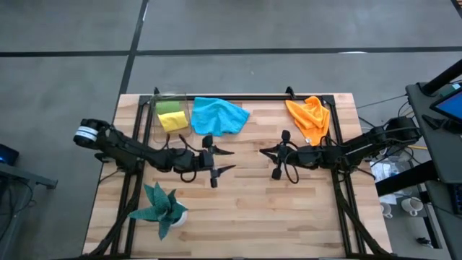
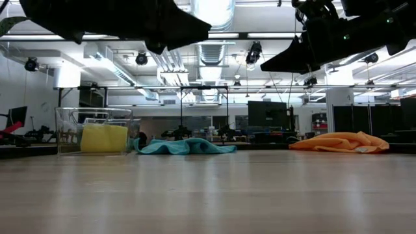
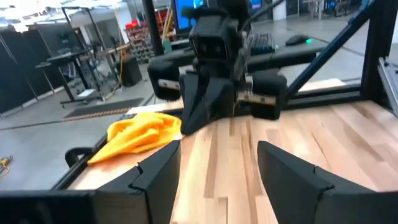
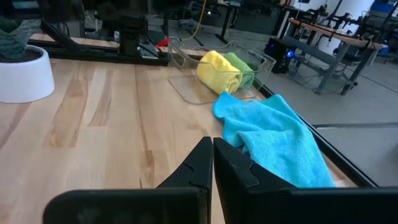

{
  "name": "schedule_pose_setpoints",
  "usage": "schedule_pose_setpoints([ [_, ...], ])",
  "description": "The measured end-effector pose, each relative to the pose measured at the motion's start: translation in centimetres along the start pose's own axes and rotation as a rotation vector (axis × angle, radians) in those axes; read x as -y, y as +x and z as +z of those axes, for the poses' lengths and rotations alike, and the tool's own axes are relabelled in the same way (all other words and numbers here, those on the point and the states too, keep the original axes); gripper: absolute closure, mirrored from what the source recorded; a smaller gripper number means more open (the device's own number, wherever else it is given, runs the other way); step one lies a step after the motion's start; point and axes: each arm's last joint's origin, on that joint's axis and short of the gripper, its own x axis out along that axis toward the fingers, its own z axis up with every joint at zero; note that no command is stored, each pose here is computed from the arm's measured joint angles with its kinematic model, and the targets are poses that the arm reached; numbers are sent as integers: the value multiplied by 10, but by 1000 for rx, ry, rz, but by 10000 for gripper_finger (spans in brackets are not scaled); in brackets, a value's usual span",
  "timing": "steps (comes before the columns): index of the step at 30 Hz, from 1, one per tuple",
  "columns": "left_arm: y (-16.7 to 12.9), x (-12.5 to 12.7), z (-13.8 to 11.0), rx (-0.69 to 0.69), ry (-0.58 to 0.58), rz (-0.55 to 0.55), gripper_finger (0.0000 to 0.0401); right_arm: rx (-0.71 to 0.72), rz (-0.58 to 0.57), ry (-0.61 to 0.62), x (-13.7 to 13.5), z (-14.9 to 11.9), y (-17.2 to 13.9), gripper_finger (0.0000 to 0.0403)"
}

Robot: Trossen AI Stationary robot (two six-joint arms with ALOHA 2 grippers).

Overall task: Roll microfiber towels into tight, uniform cylinder then place into a basket
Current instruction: Fold the orange microfiber towel

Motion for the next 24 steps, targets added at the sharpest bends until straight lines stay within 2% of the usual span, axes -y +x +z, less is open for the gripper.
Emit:
schedule_pose_setpoints([
  [8, -9, -5, 16, 52, -19, 4, 204, 0, 0, -3, 0, 0, 0, 394],
  [24, -12, -4, 10, -1, -24, -12, 204, 1, 0, -3, 0, 0, 0, 394],
])
